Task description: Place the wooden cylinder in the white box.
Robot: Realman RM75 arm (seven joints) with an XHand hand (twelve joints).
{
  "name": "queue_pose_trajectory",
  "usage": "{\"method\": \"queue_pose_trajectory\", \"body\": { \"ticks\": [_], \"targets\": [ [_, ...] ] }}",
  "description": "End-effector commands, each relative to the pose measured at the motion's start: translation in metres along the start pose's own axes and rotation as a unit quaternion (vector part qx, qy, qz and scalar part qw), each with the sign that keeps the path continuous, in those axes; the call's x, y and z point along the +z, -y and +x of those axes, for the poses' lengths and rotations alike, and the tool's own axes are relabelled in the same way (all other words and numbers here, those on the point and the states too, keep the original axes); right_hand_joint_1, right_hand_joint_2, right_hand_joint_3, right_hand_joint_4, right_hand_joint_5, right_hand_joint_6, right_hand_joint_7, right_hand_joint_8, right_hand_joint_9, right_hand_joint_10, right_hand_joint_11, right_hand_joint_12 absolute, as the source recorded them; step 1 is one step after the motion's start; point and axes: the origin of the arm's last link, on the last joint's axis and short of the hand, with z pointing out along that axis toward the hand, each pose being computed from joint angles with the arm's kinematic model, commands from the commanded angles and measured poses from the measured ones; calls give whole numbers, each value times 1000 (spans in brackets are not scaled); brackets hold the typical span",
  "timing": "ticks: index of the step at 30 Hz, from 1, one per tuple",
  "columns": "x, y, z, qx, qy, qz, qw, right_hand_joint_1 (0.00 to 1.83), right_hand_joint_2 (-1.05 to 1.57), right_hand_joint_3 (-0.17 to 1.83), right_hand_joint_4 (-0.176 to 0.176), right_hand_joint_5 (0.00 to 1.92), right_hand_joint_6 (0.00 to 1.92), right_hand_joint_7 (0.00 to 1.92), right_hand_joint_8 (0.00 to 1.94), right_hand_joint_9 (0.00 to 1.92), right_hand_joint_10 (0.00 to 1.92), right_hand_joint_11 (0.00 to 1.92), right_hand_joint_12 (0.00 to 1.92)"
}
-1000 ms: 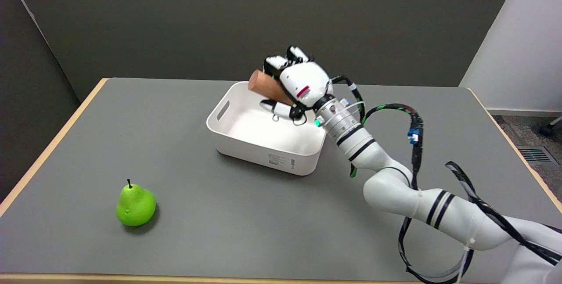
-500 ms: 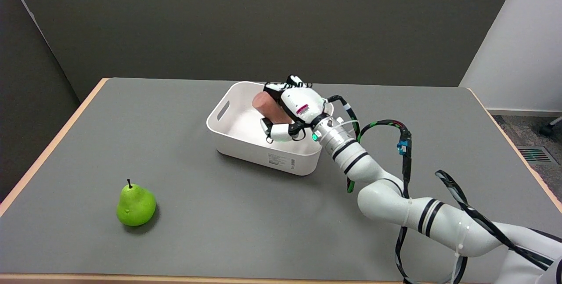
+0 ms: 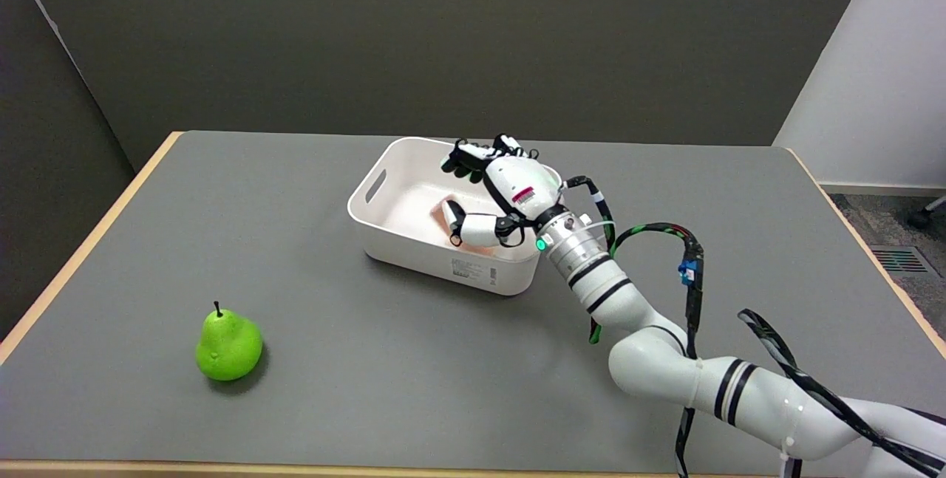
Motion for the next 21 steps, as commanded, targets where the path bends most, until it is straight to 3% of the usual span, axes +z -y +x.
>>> {"method": "queue_pose_trajectory", "body": {
  "ticks": [1,6,9,15,21],
  "targets": [
    [-26,12,14,29,-63,12,998,609,812,860,-8,364,761,491,745,438,1122,18,1921],
    [-37,34,33,-6,-118,64,991,509,700,980,4,281,551,363,547,317,868,139,1743],
    [-48,61,56,-40,-167,114,979,326,647,954,18,252,494,313,460,228,771,179,1473],
    [-77,107,75,-95,-214,188,954,305,643,949,21,249,491,320,455,240,774,190,1454],
    [-101,131,91,-90,-270,241,928,315,654,950,27,278,552,386,499,296,805,236,1495]
  ]
}}
